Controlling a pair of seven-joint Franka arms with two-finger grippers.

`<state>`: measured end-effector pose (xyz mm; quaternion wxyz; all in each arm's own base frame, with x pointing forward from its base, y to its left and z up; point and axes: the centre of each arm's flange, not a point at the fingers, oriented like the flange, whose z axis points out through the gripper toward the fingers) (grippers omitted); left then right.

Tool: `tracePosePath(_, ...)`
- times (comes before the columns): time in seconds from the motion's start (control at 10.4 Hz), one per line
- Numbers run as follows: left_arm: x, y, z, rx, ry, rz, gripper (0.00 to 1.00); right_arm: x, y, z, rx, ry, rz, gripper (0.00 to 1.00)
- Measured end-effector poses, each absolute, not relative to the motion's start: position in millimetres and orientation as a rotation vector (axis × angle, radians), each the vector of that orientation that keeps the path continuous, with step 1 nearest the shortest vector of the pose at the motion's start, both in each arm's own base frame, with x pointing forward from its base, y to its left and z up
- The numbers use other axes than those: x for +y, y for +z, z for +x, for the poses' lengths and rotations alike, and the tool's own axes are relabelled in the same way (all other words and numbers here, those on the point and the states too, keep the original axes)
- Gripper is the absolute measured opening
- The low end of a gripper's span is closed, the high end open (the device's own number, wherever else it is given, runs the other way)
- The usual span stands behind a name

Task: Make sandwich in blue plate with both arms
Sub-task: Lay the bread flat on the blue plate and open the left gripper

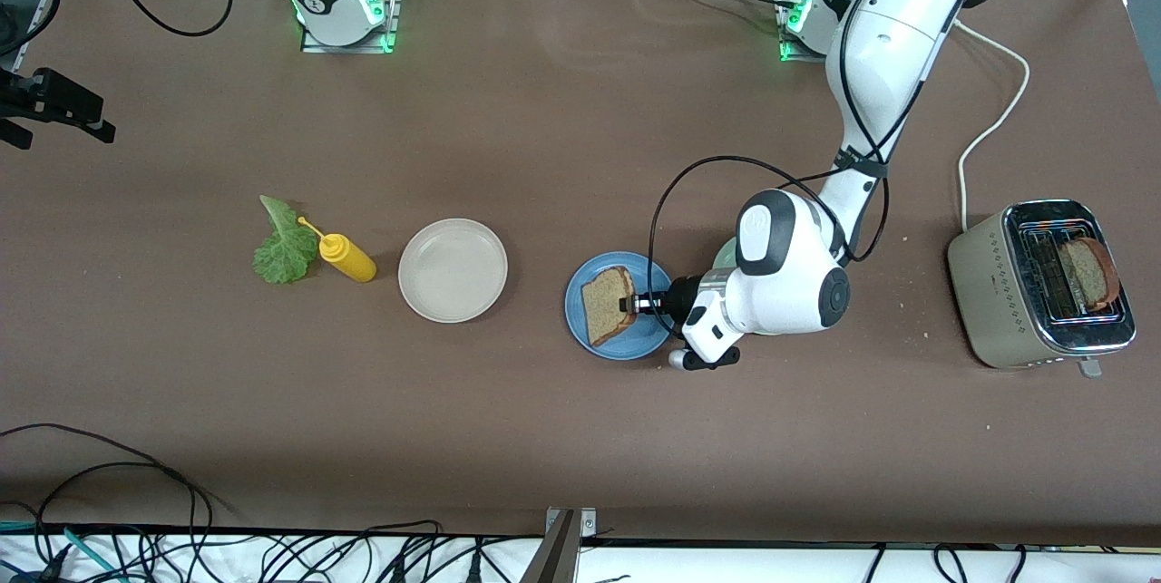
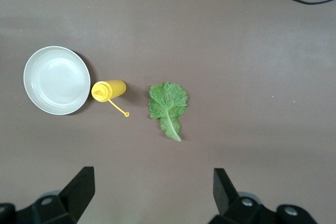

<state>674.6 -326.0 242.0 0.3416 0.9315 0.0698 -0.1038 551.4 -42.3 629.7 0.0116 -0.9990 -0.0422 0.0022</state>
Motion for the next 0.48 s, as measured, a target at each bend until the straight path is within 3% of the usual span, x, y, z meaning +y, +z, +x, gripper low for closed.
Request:
tracePosePath(0.1, -321.3, 241.1, 676.7, 0.189, -0.267, 2.423, 0.13, -42.3, 629.7, 551.4, -0.132, 0.007, -3.116, 1.0)
tracePosePath(0.48, -284.3, 238.0, 692.0, 0.249, -0.246, 2.422, 0.63, -42.3, 629.7, 551.4, -0.132, 0.007, -3.116, 1.0)
